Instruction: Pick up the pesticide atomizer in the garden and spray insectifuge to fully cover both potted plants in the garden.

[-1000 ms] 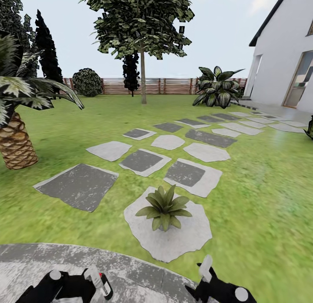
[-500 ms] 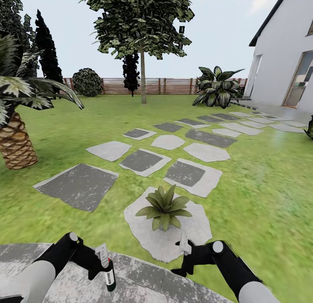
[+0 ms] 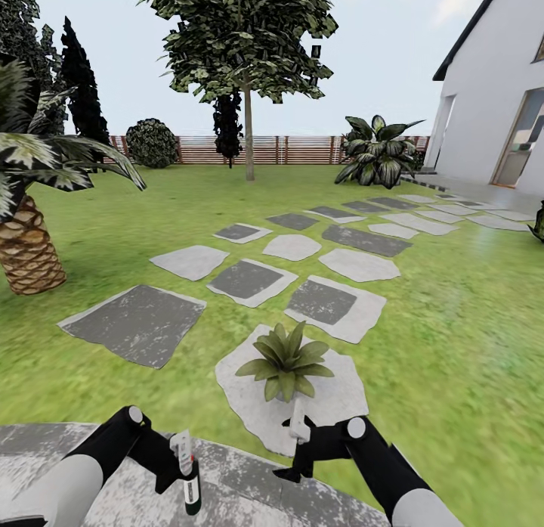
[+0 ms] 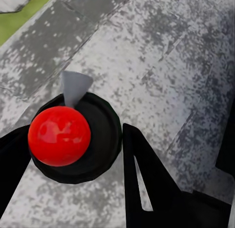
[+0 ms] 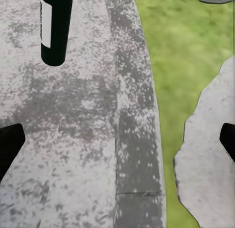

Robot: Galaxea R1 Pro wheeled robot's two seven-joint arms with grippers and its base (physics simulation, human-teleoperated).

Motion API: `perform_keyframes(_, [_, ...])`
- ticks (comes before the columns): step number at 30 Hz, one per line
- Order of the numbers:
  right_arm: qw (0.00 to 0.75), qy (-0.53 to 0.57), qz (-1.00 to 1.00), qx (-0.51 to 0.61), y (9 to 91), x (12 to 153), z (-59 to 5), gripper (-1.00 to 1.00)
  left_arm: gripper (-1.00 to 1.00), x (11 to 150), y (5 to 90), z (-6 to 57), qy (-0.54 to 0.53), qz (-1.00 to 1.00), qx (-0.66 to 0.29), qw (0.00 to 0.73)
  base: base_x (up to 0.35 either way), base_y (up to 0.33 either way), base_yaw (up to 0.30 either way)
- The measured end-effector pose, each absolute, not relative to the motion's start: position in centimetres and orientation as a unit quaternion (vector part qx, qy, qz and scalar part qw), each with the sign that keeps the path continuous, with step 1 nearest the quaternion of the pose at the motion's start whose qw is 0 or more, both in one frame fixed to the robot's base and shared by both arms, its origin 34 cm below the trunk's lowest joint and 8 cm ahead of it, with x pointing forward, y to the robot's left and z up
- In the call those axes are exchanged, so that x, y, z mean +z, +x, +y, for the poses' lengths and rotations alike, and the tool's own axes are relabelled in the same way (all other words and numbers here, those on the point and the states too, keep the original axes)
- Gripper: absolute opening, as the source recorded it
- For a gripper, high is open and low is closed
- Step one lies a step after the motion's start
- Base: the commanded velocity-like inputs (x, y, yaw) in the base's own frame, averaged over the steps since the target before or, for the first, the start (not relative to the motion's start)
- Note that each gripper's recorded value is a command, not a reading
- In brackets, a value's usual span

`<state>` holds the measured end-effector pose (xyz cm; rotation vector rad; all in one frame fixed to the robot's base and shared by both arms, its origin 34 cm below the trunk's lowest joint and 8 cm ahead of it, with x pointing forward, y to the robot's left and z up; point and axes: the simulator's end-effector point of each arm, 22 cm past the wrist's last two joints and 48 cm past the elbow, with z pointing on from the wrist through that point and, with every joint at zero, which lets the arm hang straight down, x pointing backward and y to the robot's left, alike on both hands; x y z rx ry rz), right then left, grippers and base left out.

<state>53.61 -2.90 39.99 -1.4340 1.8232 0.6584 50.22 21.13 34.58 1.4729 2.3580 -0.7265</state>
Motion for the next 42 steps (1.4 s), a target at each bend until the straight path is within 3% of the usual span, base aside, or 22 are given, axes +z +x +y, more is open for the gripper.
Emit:
perform_keyframes(16, [0.355, -0.528, 0.729, 0.252, 55.7, 42.6, -0.4, -1.00, -1.00, 34.9, 50.3, 20.1, 0.536, 0.788, -0.257, 0.158, 0.000, 0.000, 0.000])
perform_keyframes(31, [0.362, -0.529, 0.723, 0.258, 55.9, 43.4, 0.7, -1.00, -1.00, 37.2, 52.7, 13.1, 0.558, 0.760, -0.266, 0.203, 0.000, 0.000, 0.000])
perform_keyframes(42, [0.363, -0.530, 0.719, 0.266, 55.6, 43.7, 1.7, -1.00, -1.00, 37.5, 52.7, 11.8, 0.560, 0.755, -0.272, 0.208, 0.000, 0.000, 0.000])
